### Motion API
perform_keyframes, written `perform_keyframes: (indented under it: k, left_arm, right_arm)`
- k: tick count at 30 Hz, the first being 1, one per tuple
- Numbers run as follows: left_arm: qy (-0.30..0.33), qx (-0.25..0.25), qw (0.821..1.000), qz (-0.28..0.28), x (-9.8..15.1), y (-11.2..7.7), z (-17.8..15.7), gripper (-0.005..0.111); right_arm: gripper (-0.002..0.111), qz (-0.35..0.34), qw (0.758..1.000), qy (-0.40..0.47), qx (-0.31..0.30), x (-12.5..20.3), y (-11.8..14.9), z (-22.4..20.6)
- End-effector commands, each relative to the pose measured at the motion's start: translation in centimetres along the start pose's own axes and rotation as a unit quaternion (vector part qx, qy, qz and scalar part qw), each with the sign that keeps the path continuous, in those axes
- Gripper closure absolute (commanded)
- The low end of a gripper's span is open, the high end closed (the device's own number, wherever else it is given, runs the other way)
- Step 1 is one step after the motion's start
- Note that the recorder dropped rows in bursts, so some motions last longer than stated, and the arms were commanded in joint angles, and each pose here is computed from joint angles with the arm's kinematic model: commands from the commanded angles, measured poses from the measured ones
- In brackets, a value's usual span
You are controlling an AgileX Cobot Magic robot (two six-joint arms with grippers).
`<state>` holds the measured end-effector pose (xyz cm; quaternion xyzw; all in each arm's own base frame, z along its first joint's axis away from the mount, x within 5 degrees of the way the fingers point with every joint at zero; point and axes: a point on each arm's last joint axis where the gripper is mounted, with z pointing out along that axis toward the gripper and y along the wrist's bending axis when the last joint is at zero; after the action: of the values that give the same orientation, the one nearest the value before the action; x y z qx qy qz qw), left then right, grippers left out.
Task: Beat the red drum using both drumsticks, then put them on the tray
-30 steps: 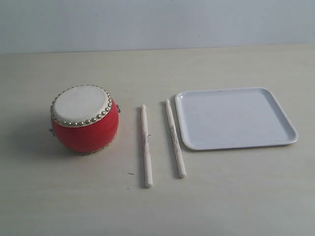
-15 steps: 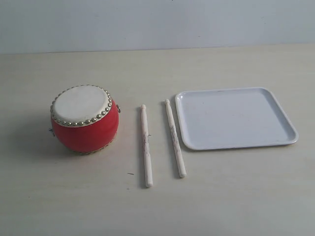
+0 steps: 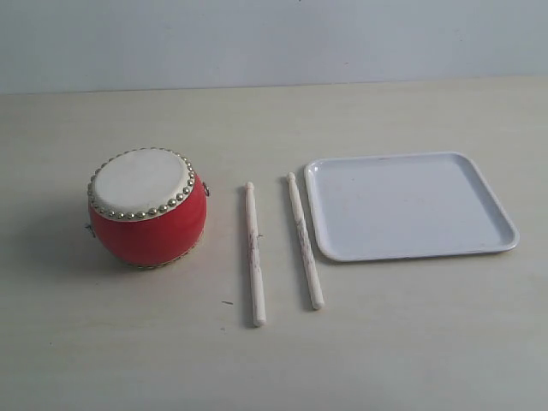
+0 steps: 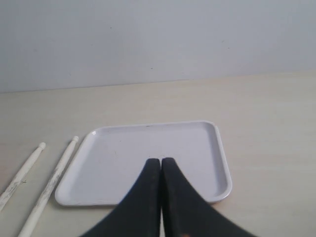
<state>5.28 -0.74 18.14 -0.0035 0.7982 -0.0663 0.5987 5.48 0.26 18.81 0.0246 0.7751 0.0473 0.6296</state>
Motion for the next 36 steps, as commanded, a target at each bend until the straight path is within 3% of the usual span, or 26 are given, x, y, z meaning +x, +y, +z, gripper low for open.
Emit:
perform_keyframes:
  k: [1, 17, 25, 27, 31, 36]
  left_arm:
    - [-0.004, -0.001, 1.000, -0.001, 0.0, 0.0, 0.0, 0.107]
    - [-0.011, -0.001, 1.000, 0.026, -0.1, 0.0, 0.0, 0.107]
    - [-0.094, 0.002, 0.996, -0.003, -1.6, 0.0, -0.2, 0.107]
    - [-0.115, 0.004, 0.993, -0.024, -2.0, 0.0, -0.2, 0.107]
    - [-0.131, 0.037, 0.977, -0.165, -2.3, -0.3, -0.3, 0.107]
    - [-0.119, 0.056, 0.959, -0.251, -2.2, -0.4, -0.3, 0.107]
  right_arm:
    - [0.108, -0.001, 1.000, -0.005, 0.001, 0.1, 0.0, 0.0]
    - [0.108, 0.000, 1.000, -0.004, 0.001, 0.1, 0.0, 0.0]
    - [0.108, 0.000, 1.000, -0.004, 0.001, 0.1, 0.0, 0.0]
    - [0.108, 0.000, 1.000, -0.004, 0.001, 0.1, 0.0, 0.0]
    - [0.108, 0.000, 1.000, -0.004, 0.001, 0.1, 0.0, 0.0]
    - [0.108, 0.000, 1.000, -0.004, 0.001, 0.1, 0.0, 0.0]
